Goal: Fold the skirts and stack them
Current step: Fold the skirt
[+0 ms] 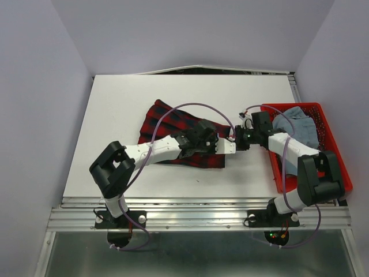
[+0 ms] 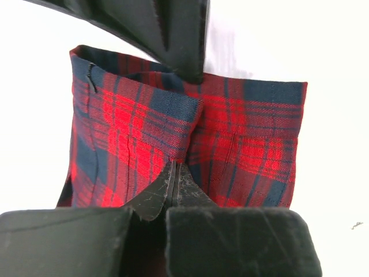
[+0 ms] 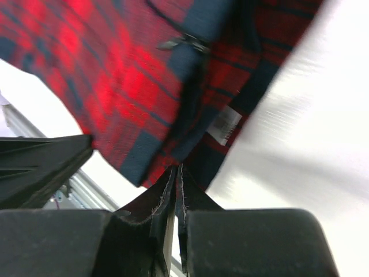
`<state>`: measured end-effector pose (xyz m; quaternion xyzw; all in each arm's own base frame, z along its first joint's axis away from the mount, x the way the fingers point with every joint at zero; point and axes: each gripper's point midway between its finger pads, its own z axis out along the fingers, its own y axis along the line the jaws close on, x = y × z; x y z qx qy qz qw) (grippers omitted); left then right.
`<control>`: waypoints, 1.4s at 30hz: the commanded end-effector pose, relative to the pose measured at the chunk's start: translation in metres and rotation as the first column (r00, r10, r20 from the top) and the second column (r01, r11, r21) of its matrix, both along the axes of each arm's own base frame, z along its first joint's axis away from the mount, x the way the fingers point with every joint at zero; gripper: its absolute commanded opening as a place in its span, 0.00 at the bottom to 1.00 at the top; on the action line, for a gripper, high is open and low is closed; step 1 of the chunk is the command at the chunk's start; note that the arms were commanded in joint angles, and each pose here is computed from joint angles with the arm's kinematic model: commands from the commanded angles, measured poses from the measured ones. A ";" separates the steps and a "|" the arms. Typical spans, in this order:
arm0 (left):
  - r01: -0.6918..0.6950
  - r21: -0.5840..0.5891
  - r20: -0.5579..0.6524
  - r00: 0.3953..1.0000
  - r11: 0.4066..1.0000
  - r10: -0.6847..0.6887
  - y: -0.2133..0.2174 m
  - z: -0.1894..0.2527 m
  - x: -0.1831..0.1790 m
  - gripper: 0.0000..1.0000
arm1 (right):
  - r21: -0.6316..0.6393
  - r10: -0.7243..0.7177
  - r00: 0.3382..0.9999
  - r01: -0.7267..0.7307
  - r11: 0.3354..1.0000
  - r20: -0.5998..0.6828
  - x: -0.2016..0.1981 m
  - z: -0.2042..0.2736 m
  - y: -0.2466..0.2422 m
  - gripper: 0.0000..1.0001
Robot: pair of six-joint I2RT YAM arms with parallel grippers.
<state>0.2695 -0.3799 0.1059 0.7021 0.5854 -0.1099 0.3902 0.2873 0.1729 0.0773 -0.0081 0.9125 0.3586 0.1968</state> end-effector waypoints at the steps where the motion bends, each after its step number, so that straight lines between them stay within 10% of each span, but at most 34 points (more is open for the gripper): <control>1: 0.005 -0.081 0.027 1.000 0.997 -0.002 -0.010 0.039 0.001 0.00 | 0.058 0.011 0.997 -0.016 0.998 0.079 0.015 0.025 0.007 0.10; 13: -0.010 -0.085 0.031 0.999 0.996 0.013 -0.011 0.044 0.010 0.00 | -0.113 0.081 0.996 -0.085 0.990 -0.032 -0.004 -0.021 -0.015 0.26; 21: -0.016 -0.090 0.029 0.999 0.996 0.019 -0.011 0.048 0.013 0.00 | -0.249 -0.049 0.998 0.060 0.967 0.049 0.024 -0.003 -0.038 0.18; 32: -0.035 -0.108 0.009 0.999 0.994 0.036 -0.005 0.056 0.019 0.00 | 0.108 -0.047 0.998 0.042 0.993 0.045 0.019 0.024 0.008 0.22; 42: -0.024 -0.149 -0.030 0.999 0.989 0.019 -0.002 0.075 0.005 0.00 | 0.060 -0.102 0.995 0.103 0.993 -0.019 0.037 -0.044 0.004 0.17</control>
